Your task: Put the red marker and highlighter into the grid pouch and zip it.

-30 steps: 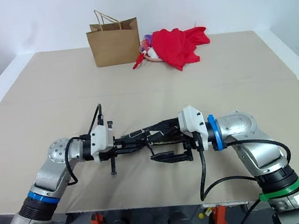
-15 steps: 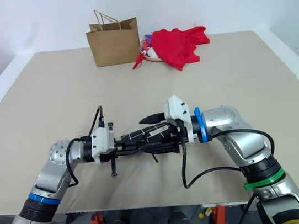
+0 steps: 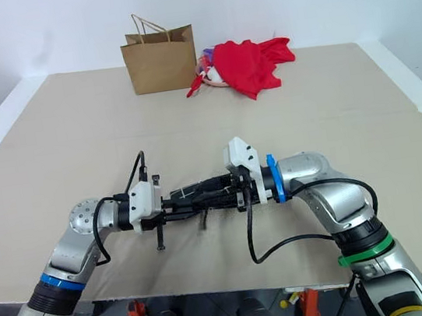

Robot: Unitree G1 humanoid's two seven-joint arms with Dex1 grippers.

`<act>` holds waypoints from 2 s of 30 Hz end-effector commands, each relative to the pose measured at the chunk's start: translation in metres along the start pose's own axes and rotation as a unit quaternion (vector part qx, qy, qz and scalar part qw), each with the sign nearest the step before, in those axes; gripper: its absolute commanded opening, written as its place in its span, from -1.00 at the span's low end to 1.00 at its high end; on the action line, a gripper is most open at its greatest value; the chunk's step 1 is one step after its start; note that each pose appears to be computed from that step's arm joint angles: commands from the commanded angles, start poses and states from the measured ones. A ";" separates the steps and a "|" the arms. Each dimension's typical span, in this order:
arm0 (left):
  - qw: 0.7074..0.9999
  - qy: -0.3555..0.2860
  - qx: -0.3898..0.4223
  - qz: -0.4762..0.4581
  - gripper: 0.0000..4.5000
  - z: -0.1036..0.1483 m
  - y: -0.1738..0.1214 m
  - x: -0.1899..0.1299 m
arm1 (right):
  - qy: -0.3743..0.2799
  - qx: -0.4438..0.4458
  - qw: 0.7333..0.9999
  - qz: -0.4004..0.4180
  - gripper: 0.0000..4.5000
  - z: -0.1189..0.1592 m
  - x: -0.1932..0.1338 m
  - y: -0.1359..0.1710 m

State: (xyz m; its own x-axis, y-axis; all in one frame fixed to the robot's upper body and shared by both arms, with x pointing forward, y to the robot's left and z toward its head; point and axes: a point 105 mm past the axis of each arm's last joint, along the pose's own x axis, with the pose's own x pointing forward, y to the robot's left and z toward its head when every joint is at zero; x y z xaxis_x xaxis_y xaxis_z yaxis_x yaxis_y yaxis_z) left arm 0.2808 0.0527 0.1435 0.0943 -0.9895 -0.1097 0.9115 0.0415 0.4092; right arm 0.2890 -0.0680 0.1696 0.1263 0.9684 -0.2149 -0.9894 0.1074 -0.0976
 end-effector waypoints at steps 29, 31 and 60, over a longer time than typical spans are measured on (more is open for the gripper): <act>0.999 -0.011 0.036 0.018 -1.00 0.011 0.006 -0.004 | -0.025 -0.033 0.998 -0.050 -0.25 0.011 -0.031 0.001; 0.999 -0.011 0.036 0.016 -1.00 0.011 0.005 -0.004 | -0.015 -0.032 0.997 -0.062 -0.25 0.006 -0.029 -0.005; 0.999 -0.007 0.039 0.021 -1.00 0.009 0.005 -0.004 | -0.027 -0.015 0.999 0.043 -0.25 0.023 -0.029 0.017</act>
State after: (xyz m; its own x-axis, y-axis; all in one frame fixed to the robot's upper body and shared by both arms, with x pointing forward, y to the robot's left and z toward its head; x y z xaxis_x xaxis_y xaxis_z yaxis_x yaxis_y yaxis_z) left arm 0.2813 0.0537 0.1435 0.1145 -0.9877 -0.1066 0.8971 0.0568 0.4381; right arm 0.2848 -0.0923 0.1786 0.1195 0.9721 -0.2019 -0.9928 0.1148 -0.0346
